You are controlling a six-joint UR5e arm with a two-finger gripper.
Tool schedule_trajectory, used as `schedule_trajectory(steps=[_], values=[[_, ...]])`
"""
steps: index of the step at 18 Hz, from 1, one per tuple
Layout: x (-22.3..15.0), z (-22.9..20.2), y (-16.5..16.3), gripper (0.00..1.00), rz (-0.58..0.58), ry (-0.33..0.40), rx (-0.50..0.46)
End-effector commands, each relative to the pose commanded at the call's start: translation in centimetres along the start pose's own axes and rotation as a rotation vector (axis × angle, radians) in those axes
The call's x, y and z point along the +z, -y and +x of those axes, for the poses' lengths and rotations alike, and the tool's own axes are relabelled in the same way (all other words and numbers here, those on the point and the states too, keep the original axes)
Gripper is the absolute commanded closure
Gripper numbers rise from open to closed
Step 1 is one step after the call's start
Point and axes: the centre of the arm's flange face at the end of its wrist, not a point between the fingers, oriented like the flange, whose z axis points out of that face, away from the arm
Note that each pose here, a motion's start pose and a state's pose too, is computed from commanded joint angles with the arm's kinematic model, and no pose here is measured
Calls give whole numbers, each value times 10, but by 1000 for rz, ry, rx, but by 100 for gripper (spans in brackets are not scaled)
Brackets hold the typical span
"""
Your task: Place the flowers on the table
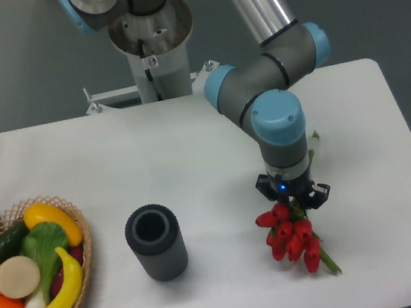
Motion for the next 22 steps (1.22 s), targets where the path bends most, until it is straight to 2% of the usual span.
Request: schedule_trajectory(steps=[4,9,11,14,17,22], values=[[-19,-4,0,0,19,31,-4],[-82,-39,-17,0,75,128,-48],[-100,-45,-26,0,84,145,23],[-128,-57,-57,0,109,113,58],[-153,-63,-86,0,72,65,145],[-188,-63,-139,0,59,35,241]])
